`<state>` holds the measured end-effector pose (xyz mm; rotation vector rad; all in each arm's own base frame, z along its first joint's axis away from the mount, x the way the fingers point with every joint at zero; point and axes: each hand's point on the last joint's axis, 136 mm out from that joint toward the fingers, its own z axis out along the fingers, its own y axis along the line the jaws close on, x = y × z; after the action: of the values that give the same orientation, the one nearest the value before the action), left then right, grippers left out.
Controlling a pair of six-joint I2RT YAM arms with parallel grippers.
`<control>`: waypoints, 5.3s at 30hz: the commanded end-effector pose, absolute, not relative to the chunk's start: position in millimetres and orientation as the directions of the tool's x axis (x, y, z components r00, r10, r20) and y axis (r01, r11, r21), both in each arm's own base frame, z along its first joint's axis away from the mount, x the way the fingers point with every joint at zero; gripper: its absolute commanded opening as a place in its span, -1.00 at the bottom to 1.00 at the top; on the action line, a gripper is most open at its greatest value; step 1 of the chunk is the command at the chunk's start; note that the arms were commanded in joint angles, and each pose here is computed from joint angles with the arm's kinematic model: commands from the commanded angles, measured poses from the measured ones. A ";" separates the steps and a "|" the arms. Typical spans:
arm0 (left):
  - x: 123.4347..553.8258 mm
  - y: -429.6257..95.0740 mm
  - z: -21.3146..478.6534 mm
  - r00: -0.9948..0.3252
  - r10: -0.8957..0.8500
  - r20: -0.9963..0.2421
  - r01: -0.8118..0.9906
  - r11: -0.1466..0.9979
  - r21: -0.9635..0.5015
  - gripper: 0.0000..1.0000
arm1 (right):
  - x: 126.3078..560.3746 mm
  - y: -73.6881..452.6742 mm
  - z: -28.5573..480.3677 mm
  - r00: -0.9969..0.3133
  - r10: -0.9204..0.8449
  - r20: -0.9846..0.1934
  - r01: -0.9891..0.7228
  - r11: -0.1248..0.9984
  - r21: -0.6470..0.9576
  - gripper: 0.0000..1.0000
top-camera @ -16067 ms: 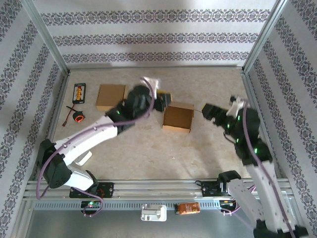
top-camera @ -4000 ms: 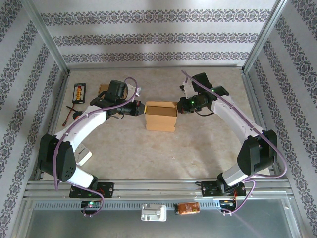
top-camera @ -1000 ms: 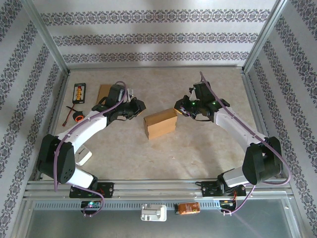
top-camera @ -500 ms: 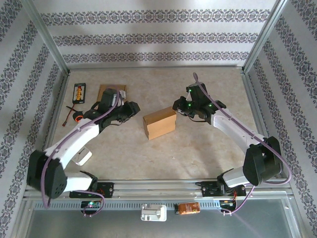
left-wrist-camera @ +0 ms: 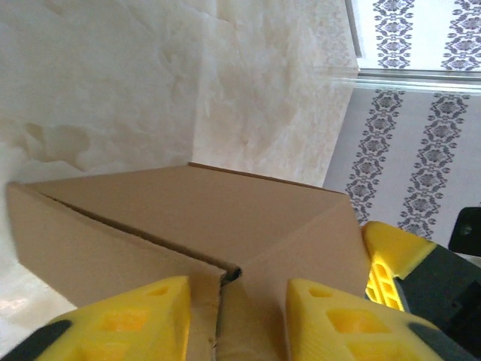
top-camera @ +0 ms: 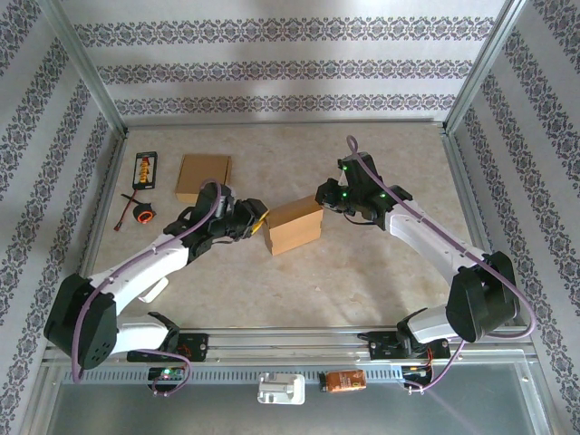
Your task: Fold the paper box
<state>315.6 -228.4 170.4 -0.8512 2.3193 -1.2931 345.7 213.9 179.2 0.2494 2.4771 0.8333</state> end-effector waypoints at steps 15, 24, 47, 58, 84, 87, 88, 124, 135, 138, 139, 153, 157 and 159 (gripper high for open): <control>269.3 -260.2 116.3 -0.899 -0.435 -0.050 -0.254 0.611 -0.750 -0.51 | 319.8 172.6 107.3 -0.825 0.008 -0.565 -0.093 0.985 0.149 -0.75; 281.7 -229.8 129.6 -0.909 -0.283 -0.307 -0.076 0.835 -0.545 -0.51 | 329.4 193.7 173.9 -0.768 0.009 -0.640 -0.201 0.946 0.255 -0.35; 273.4 -262.2 187.7 -0.866 -0.400 -0.299 -0.040 0.653 -0.757 0.26 | 280.3 173.7 173.0 -0.912 0.222 -0.345 -0.055 0.766 0.640 0.54; 271.7 -268.2 146.1 -0.892 -0.380 -0.246 -0.080 0.667 -0.741 -0.12 | 280.0 171.0 125.2 -0.940 0.221 -0.260 0.023 0.801 0.598 -0.22; 190.8 -235.0 122.9 -0.927 -0.237 -0.289 -0.025 0.812 -0.583 0.31 | 141.0 128.5 85.8 -0.960 0.273 -0.069 0.216 0.871 0.442 0.45; 205.4 -262.5 107.5 -0.933 -0.204 -0.297 0.025 0.787 -0.617 0.37 | 166.8 150.2 78.2 -0.964 0.236 -0.122 0.142 0.846 0.514 0.50; 212.0 -270.8 104.6 -0.929 -0.201 -0.310 0.042 0.777 -0.628 0.39 | 177.2 159.8 79.8 -0.965 0.217 -0.147 0.104 0.833 0.544 0.50; 511.8 -259.6 40.4 -0.762 -0.492 -0.421 -0.043 0.687 -0.726 0.20 | 471.8 245.5 53.5 -0.873 0.390 -0.292 0.148 0.783 0.604 0.30; 485.8 -218.1 171.9 -0.537 -0.458 -0.709 0.149 0.776 -0.613 1.00 | 436.0 182.9 203.5 -0.792 0.342 -0.505 -0.096 0.748 0.657 0.96; 455.8 -194.9 200.5 -0.485 -0.391 -0.782 0.169 0.836 -0.522 1.00 | 411.1 138.7 216.8 -0.735 0.359 -0.575 -0.082 0.795 0.601 0.96; 443.3 -188.3 209.2 -0.464 -0.355 -0.812 0.192 0.855 -0.483 1.00 | 402.6 121.7 217.1 -0.710 0.358 -0.606 -0.067 0.823 0.564 0.96; 316.0 -3.7 174.4 -0.236 -0.045 -0.971 -0.116 0.993 -0.018 1.00 | 381.0 -38.6 106.1 -0.489 0.145 -0.860 0.223 0.974 0.038 0.96; 321.1 20.7 156.1 -0.266 -0.011 -0.964 -0.141 0.990 0.027 1.00 | 401.3 -4.7 112.4 -0.359 0.056 -0.932 0.032 0.998 0.047 0.96; 327.6 29.6 148.4 -0.267 -0.045 -0.963 -0.141 0.990 -0.008 1.00 | 397.9 1.5 107.9 -0.303 0.052 -0.952 -0.016 0.998 0.060 0.96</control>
<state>313.8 26.0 128.6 -0.1920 1.9357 0.1138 382.5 -17.3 73.8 0.1736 2.1066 -0.0007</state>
